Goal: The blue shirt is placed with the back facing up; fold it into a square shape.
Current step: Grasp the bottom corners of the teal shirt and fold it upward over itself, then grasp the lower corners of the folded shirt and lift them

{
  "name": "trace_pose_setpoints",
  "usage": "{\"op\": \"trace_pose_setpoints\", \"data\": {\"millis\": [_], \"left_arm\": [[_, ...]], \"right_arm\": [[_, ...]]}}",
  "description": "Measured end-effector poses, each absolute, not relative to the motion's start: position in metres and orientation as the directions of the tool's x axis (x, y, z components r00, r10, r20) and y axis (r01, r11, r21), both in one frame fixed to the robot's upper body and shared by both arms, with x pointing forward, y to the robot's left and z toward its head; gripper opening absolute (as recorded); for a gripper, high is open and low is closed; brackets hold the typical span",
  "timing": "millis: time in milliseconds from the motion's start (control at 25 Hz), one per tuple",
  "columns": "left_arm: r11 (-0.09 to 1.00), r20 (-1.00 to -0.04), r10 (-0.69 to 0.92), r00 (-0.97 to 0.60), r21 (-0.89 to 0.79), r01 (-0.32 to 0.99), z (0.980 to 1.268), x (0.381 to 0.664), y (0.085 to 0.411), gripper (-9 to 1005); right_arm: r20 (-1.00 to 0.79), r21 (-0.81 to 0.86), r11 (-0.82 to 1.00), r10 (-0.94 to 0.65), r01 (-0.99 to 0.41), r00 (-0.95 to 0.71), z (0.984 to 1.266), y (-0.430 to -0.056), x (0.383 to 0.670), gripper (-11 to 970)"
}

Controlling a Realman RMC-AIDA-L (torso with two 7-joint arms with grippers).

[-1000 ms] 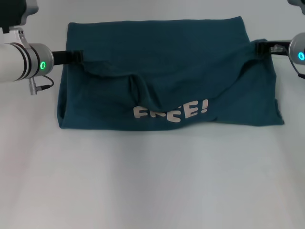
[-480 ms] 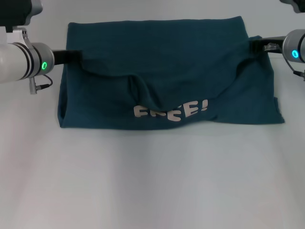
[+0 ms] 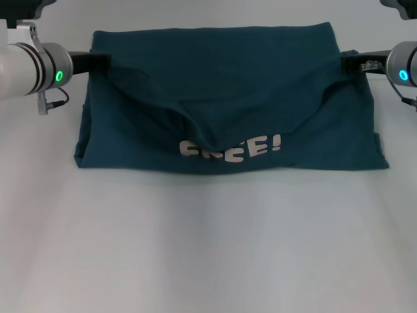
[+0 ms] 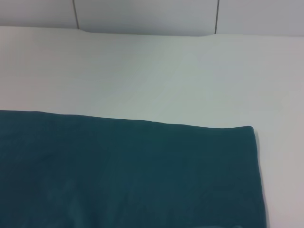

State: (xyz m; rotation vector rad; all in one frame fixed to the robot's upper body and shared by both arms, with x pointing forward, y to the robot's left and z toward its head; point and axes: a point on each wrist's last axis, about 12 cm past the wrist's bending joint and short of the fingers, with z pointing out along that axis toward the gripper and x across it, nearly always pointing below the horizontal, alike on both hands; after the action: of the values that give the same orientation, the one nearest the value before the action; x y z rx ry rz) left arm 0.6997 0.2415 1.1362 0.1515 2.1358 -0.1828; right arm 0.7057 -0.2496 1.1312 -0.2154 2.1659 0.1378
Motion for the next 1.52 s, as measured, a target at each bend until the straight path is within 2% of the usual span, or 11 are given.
{"op": "trace_pose_setpoints", "data": {"millis": [320, 480, 640, 760, 1000, 1080, 1320, 1520], "left_arm": [[0.972, -0.846, 0.141, -0.514, 0.021, 0.232, 1.126, 0.693, 0.232, 68], [0.972, -0.85, 0.159, -0.502, 0.046, 0.231, 1.119, 0.691, 0.226, 94], [0.974, -0.847, 0.146, -0.511, 0.033, 0.224, 1.117, 0.69, 0.227, 120], [0.984, -0.845, 0.067, -0.531, -0.031, 0.173, 1.115, 0.688, 0.235, 139], [0.971, -0.814, -0.164, -0.557, -0.232, 0.053, 1.118, 0.669, 0.27, 403], [0.948, -0.793, -0.246, -0.558, -0.318, 0.033, 1.118, 0.657, 0.283, 480], [0.841, -0.686, -0.392, -0.612, -0.538, 0.065, 1.115, 0.627, 0.31, 468], [0.764, -0.639, -0.43, -0.638, -0.634, 0.119, 1.104, 0.605, 0.326, 465]], "right_arm": [[-0.817, -0.009, 0.975, -0.135, -0.222, -0.561, 1.128, -0.247, 0.704, 30], [-0.795, -0.056, 0.967, -0.195, -0.25, -0.575, 1.122, -0.244, 0.702, 76], [-0.789, -0.062, 0.966, -0.203, -0.253, -0.58, 1.121, -0.242, 0.702, 122], [-0.788, -0.028, 0.972, -0.165, -0.234, -0.593, 1.121, -0.246, 0.701, 156], [-0.756, 0.189, 0.967, 0.034, -0.168, -0.654, 1.125, -0.274, 0.686, 402], [-0.732, 0.3, 0.939, 0.115, -0.167, -0.672, 1.122, -0.286, 0.672, 621], [-0.63, 0.616, 0.766, 0.339, -0.183, -0.699, 1.11, -0.328, 0.621, 760], [-0.582, 0.753, 0.608, 0.433, -0.254, -0.689, 1.1, -0.35, 0.573, 760]]}}
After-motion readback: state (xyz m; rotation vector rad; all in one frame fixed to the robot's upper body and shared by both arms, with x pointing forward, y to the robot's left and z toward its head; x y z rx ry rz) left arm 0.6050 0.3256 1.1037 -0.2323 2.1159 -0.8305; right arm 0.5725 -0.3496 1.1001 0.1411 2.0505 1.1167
